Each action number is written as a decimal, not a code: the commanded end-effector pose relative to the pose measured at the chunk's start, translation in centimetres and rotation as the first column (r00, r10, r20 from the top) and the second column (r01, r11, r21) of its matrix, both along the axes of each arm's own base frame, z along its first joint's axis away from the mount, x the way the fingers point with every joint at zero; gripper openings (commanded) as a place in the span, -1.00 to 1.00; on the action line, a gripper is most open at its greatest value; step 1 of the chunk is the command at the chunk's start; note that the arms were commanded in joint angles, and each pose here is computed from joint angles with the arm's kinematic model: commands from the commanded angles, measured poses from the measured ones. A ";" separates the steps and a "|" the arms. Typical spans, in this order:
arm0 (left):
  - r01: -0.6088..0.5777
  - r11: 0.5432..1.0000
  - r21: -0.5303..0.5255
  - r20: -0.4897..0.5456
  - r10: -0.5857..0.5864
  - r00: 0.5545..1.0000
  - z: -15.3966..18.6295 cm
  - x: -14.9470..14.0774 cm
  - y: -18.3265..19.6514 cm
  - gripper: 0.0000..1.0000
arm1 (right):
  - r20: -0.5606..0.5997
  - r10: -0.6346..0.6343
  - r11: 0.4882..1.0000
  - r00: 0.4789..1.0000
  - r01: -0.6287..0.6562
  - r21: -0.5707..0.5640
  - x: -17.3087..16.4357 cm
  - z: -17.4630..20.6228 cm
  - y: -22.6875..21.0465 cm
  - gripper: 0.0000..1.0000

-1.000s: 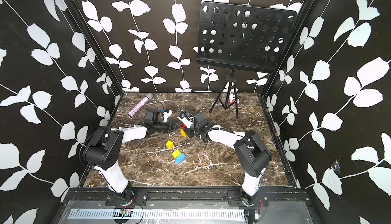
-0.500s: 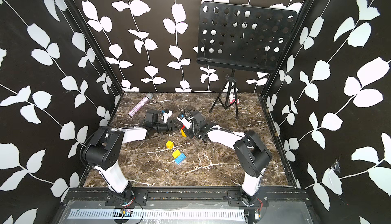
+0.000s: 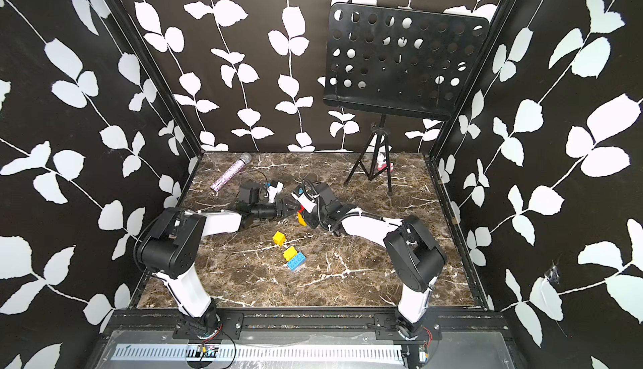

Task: Assemble the letter r with lego
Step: Assemble the lego brick with the lego brick.

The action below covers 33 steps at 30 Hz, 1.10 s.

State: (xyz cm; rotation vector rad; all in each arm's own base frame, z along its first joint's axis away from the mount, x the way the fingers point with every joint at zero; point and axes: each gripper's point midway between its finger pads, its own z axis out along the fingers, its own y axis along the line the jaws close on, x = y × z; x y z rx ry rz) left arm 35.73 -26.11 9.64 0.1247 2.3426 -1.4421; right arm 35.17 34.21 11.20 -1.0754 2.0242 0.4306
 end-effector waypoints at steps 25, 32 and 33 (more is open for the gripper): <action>-0.040 0.997 0.065 -0.169 0.050 0.984 -6.9 -3.1 1.7 -0.06 | -0.164 -0.039 0.983 0.986 0.009 -0.181 -2.3 -5.5 -3.5 -0.77; -0.050 0.997 0.053 -0.196 0.060 0.979 -8.4 -3.7 1.5 -0.07 | -0.175 -0.053 0.977 0.983 0.015 -0.211 -1.9 -5.1 -3.6 -0.77; -0.051 0.997 0.053 -0.198 0.061 0.978 -8.6 -3.7 1.5 -0.07 | -0.176 -0.057 0.977 0.983 0.018 -0.215 -1.9 -5.1 -3.6 -0.77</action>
